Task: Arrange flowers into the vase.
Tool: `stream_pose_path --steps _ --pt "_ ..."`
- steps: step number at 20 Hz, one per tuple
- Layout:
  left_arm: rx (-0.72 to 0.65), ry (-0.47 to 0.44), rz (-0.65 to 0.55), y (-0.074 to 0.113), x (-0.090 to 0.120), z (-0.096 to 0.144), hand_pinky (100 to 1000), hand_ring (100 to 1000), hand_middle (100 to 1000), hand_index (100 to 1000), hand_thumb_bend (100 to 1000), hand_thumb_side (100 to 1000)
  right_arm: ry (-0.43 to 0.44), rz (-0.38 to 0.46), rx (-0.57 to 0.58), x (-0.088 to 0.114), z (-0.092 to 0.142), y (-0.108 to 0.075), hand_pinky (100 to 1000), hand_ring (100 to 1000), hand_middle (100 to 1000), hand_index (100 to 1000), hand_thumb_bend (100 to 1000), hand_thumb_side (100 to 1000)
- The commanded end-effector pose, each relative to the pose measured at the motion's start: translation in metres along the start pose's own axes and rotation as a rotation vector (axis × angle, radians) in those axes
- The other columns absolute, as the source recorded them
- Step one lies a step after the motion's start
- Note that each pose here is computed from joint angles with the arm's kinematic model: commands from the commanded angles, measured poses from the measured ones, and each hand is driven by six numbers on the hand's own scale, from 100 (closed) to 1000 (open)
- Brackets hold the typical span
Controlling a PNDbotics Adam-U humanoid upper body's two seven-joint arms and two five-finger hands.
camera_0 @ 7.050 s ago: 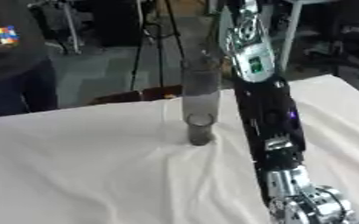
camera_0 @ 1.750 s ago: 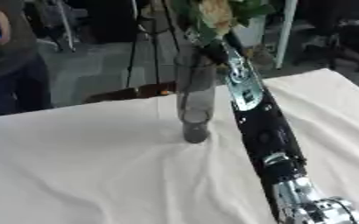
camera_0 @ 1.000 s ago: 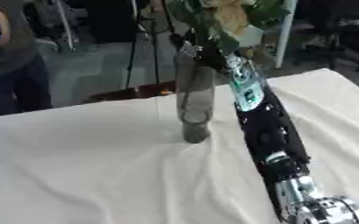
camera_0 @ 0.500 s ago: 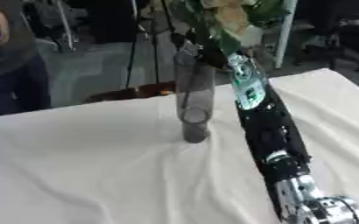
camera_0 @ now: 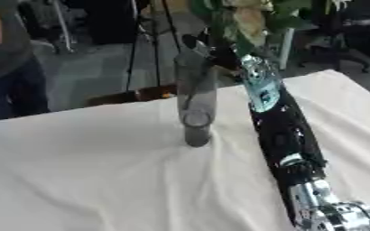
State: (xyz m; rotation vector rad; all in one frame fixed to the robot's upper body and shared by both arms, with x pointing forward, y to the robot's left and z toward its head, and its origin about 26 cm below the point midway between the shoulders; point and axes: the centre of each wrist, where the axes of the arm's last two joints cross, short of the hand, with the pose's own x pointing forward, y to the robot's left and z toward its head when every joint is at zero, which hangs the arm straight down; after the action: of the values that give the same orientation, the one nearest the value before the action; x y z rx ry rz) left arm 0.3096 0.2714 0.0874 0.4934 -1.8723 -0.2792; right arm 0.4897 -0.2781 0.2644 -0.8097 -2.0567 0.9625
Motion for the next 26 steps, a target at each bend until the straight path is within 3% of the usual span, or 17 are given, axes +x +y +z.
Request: stream_pose_path --steps 1,14,19,21,26 --pt "0.012 -0.017 -0.014 0.006 0.003 -0.002 509 691 615 718 297 812 -0.001 0.033 -0.021 -0.002 -0.001 -0.017 645 833 429 601 619 1000" --pt "0.013 -0.013 -0.017 0.006 0.002 -0.001 509 691 616 718 296 811 0.01 0.034 0.012 -0.011 0.006 -0.016 654 851 453 636 652 1000" --pt "0.015 -0.011 -0.017 0.007 0.001 -0.001 509 691 616 718 295 812 -0.008 0.04 0.067 -0.016 0.01 -0.014 678 882 492 708 775 1000" --pt "0.015 -0.011 -0.017 0.007 0.001 -0.001 508 691 616 718 295 812 -0.014 0.04 0.1 -0.019 0.012 -0.014 700 908 539 789 857 1000" --pt "0.018 -0.009 -0.018 0.007 0.001 -0.001 508 691 616 718 295 812 -0.016 0.023 0.171 -0.027 0.019 -0.014 721 931 574 857 904 923"
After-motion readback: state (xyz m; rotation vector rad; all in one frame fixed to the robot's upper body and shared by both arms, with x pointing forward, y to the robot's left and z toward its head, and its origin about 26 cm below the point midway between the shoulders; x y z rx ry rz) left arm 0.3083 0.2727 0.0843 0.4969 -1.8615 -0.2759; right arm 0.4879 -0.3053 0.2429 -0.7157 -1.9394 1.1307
